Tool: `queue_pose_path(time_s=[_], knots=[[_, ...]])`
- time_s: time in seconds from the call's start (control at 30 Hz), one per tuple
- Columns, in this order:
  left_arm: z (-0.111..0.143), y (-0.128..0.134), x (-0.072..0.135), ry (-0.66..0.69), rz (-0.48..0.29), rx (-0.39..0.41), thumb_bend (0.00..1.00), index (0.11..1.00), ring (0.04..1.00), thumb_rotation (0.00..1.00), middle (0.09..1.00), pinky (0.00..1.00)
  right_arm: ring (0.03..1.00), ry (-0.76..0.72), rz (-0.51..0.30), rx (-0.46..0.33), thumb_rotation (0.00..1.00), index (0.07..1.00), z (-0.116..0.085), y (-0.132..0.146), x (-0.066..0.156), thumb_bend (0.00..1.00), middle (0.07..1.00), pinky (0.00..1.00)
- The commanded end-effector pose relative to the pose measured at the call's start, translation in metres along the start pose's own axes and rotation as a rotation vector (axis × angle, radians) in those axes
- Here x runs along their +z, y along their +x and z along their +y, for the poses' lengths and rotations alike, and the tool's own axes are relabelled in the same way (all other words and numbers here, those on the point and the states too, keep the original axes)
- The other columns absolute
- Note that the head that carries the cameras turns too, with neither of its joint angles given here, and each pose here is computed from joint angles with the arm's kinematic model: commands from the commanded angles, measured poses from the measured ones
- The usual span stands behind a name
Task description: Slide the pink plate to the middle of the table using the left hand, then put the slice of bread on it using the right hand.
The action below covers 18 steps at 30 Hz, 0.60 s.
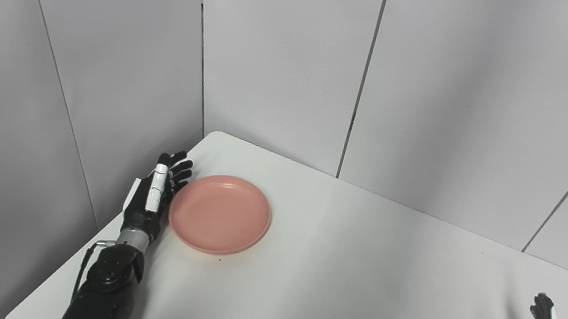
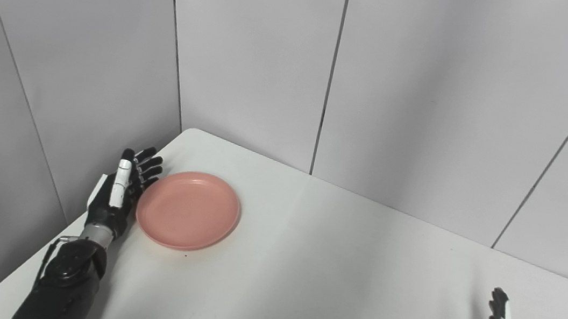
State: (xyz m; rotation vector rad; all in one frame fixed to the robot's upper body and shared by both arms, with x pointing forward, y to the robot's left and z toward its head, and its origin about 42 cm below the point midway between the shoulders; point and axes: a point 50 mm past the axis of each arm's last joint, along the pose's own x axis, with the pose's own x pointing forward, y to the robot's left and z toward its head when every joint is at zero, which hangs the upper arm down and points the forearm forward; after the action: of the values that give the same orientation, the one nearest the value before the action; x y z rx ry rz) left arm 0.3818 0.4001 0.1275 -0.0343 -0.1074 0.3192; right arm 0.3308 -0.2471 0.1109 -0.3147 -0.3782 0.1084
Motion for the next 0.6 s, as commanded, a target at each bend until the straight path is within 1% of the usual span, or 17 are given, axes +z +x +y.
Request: queue_pose_path(time_s=[0.0, 0.13, 0.33, 0.43, 0.47, 0.57], knots=[[-0.002, 0.017, 0.024, 0.024, -0.078, -0.035, 0.86, 0.83, 0.871, 1.0, 0.846, 0.89, 1.0, -0.005, 0.163, 0.014, 1.0, 0.999, 0.006, -0.049, -0.037, 0.62, 1.0, 1.0], [-0.006, 0.017, 0.02, 0.03, -0.057, -0.054, 0.88, 0.826, 0.879, 1.0, 0.849, 0.92, 1.0, 0.011, 0.167, 0.011, 1.0, 0.988, 0.007, -0.049, -0.037, 0.63, 0.999, 1.0], [-0.015, 0.017, 0.018, 0.034, -0.048, -0.081, 0.87, 0.828, 0.867, 1.0, 0.85, 0.9, 0.994, 0.005, 0.171, 0.008, 1.0, 0.986, 0.007, -0.049, -0.038, 0.63, 0.993, 1.0], [-0.022, 0.017, 0.017, 0.037, -0.037, -0.113, 0.86, 0.823, 0.864, 1.0, 0.844, 0.9, 0.995, 0.002, 0.174, 0.008, 1.0, 0.986, 0.007, -0.051, -0.039, 0.64, 0.994, 1.0], [-0.024, 0.017, 0.017, 0.038, -0.033, -0.124, 0.88, 0.826, 0.875, 1.0, 0.851, 0.91, 0.997, 0.003, 0.174, 0.008, 1.0, 0.987, 0.007, -0.051, -0.039, 0.64, 0.995, 1.0], [-0.034, 0.015, 0.017, 0.025, -0.04, -0.158, 0.87, 0.823, 0.865, 1.0, 0.846, 0.9, 0.996, 0.003, 0.174, 0.009, 1.0, 0.985, 0.008, -0.051, -0.039, 0.64, 0.994, 1.0]])
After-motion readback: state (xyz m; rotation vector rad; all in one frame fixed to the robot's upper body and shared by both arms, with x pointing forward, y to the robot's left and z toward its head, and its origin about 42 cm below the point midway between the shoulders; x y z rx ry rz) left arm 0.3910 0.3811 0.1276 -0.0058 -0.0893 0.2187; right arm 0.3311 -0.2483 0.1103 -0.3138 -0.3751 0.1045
